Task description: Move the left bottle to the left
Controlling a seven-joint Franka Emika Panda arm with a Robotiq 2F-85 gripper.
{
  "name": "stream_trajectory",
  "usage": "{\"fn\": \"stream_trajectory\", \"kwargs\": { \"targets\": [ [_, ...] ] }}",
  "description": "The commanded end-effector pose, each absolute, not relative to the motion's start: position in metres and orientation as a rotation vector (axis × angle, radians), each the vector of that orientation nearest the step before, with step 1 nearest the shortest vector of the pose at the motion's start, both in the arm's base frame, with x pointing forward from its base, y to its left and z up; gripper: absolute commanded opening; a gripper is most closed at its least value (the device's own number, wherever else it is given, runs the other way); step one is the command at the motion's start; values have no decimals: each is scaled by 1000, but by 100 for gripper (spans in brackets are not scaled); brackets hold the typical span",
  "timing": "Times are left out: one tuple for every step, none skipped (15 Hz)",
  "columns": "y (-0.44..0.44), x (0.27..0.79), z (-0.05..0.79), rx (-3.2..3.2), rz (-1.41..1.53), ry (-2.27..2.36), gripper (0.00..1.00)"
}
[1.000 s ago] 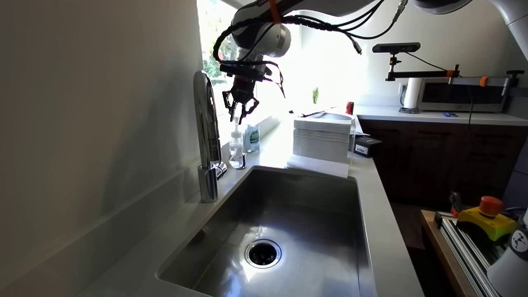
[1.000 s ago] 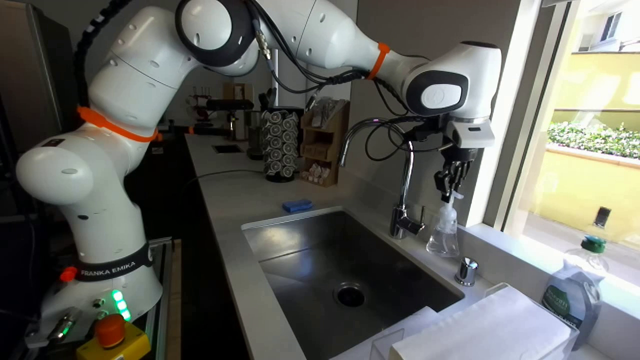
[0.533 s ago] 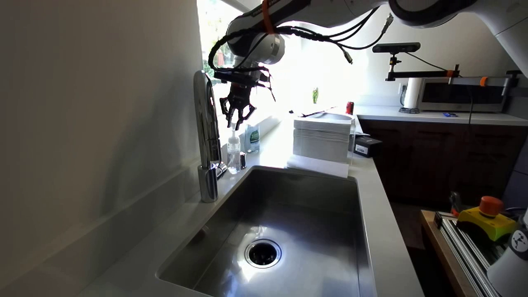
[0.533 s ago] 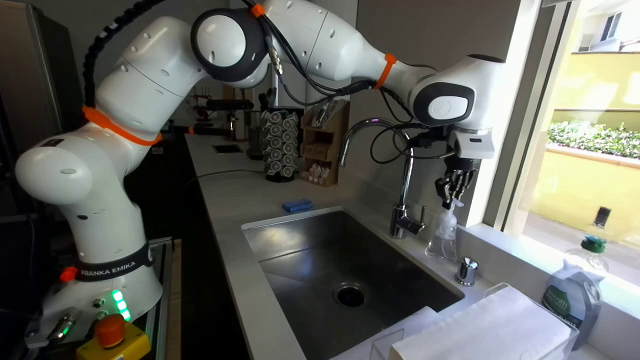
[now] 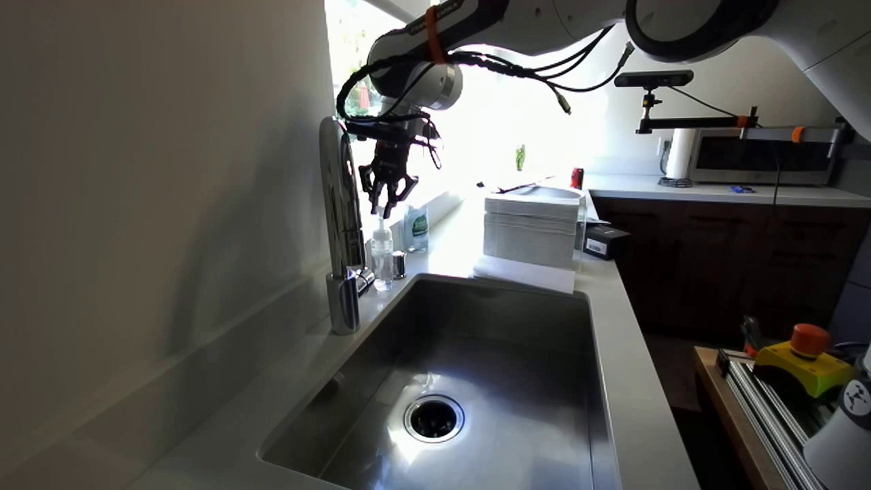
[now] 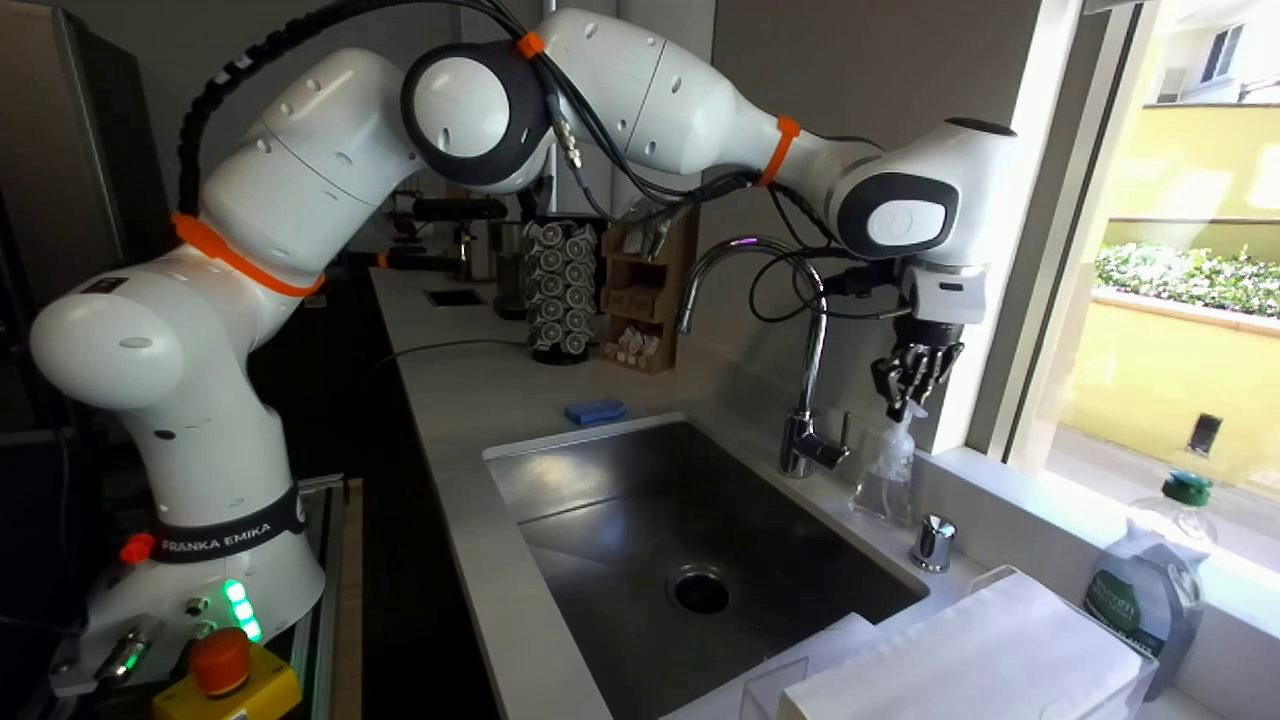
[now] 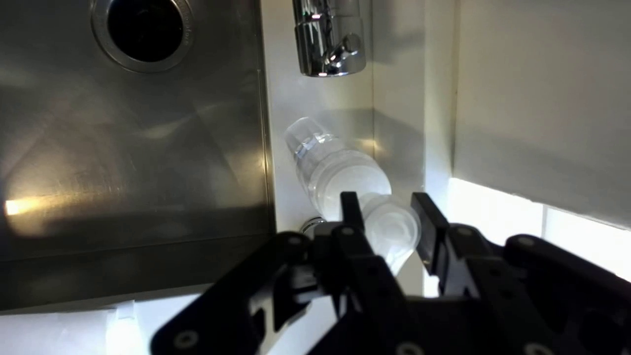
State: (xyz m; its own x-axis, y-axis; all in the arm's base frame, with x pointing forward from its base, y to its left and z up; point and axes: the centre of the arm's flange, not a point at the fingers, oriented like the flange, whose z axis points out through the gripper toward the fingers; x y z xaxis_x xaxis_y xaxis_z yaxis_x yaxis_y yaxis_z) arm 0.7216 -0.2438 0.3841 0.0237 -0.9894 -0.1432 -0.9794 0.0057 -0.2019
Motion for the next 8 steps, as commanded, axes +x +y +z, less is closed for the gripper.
{"fn": "stream_trajectory", "kwargs": {
  "targets": [
    [-247, 740, 386, -1995, -53, 2087, 8],
    [-246, 742, 385, -1987, -49, 2095, 8],
    [-246, 743, 383, -1981, -46, 2105, 8],
    [-246, 744, 382, -1976, -42, 2110, 8],
    [-245, 744, 381, -1968, -35, 2121, 8],
    [-245, 744, 380, -1962, -31, 2134, 8],
    [-244, 744, 379, -1955, -36, 2150, 8],
    [-243, 744, 379, -1949, -35, 2159, 8]
  ]
}}
